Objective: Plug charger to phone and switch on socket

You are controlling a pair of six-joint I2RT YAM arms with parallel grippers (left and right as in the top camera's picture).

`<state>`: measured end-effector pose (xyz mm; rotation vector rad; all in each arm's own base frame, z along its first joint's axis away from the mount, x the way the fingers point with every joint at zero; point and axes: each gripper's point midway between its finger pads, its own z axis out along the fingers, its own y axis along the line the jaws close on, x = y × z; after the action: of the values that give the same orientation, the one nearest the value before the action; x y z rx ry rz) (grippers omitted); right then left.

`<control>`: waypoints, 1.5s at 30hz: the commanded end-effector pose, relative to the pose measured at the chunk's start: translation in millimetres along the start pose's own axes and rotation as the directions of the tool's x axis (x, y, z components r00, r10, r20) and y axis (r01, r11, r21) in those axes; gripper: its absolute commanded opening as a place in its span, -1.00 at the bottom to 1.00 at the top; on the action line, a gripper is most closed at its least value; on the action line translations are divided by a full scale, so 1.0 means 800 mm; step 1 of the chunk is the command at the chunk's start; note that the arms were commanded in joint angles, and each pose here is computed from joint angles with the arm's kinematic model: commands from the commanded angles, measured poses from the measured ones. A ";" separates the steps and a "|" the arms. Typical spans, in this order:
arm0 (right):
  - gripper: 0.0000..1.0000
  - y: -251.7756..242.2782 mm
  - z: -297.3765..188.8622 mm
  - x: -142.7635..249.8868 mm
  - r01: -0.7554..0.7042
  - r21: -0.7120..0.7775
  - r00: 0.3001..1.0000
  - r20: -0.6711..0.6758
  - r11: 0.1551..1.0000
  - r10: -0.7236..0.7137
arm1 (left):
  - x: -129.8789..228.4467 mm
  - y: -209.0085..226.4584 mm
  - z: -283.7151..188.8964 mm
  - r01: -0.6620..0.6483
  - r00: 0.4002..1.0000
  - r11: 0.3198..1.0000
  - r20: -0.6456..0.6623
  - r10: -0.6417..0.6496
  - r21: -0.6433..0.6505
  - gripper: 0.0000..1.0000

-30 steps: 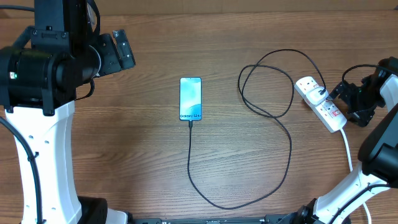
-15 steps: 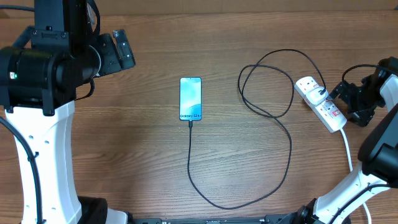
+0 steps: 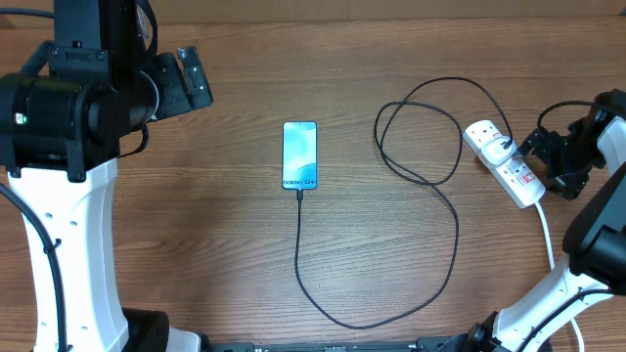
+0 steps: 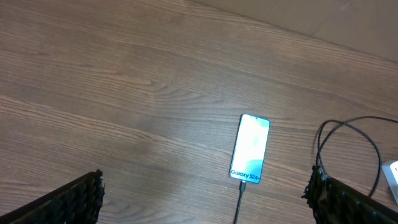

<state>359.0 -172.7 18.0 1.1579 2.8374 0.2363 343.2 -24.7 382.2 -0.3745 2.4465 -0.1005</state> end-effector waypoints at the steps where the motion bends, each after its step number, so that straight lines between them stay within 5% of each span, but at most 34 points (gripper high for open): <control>1: 0.99 0.011 0.013 0.017 0.042 0.021 0.998 -0.047 0.999 -0.041 | -0.003 0.004 -0.001 0.013 1.000 1.000 0.011 -0.012 -0.015 1.00; 14: 0.94 0.014 -0.004 0.015 0.053 0.045 0.998 -0.044 0.998 -0.051 | -0.003 0.004 -0.001 0.013 1.000 1.000 0.011 -0.012 -0.015 1.00; 25: 1.00 0.038 -0.163 0.023 0.083 -0.013 0.979 0.188 0.996 -0.079 | -0.003 0.004 -0.001 0.013 1.000 1.000 0.011 -0.012 -0.015 0.99; 45: 1.00 0.063 -0.356 0.255 0.345 -0.173 0.821 0.532 0.923 -0.207 | -0.003 0.004 -0.001 0.013 1.000 1.000 0.011 -0.012 -0.015 0.99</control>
<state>226.6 -37.9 302.8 0.6135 2.4020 0.1970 343.2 -24.7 382.2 -0.3745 2.4465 -0.1005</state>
